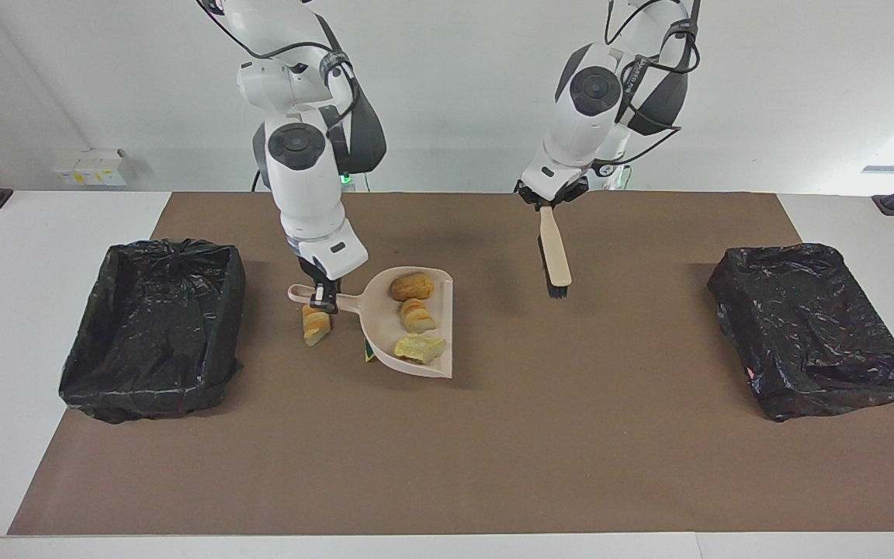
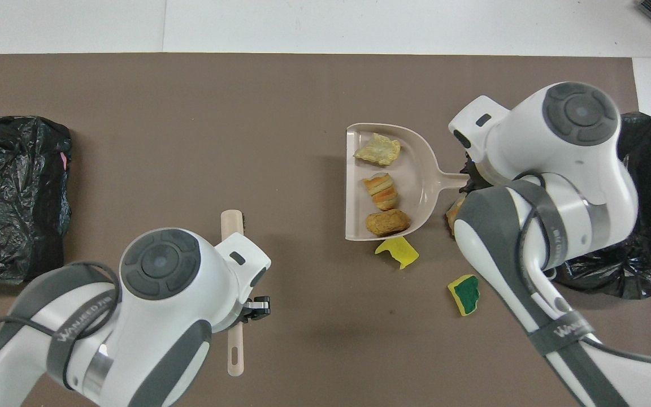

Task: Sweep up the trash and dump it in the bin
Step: 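Carry the dustpan to the bag and tip crusts in with the right gripper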

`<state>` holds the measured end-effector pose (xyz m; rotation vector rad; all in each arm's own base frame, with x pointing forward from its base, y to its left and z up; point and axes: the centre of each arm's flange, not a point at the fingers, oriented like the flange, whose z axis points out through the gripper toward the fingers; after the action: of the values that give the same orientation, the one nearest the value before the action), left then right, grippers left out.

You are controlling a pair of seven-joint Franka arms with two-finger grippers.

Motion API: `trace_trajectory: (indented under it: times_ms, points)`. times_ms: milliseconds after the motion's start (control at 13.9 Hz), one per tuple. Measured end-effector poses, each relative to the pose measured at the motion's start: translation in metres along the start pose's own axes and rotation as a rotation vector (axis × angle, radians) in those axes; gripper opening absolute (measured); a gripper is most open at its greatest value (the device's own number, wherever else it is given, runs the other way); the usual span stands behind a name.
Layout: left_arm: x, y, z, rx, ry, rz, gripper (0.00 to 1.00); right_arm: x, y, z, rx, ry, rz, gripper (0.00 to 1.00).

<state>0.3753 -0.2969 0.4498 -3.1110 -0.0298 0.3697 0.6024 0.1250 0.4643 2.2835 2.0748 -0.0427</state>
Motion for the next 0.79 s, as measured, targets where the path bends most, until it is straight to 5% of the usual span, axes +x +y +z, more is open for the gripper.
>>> trace_trajectory:
  times_ms: [288, 647, 791]
  points:
    - [-0.031, 0.063, 0.062, -0.042, 0.085, -0.039, 0.26, -0.111, 0.024, -0.029, 0.004, -0.008, 0.048, 0.32]
    - [-0.038, 0.096, 0.114, -0.082, 0.069, -0.032, 0.26, -0.268, 0.024, -0.028, 0.002, -0.026, 0.008, 0.32]
    - [-0.045, 0.101, 0.122, -0.093, 0.058, -0.031, 0.26, -0.318, 0.020, -0.040, -0.016, -0.088, -0.046, 0.32]
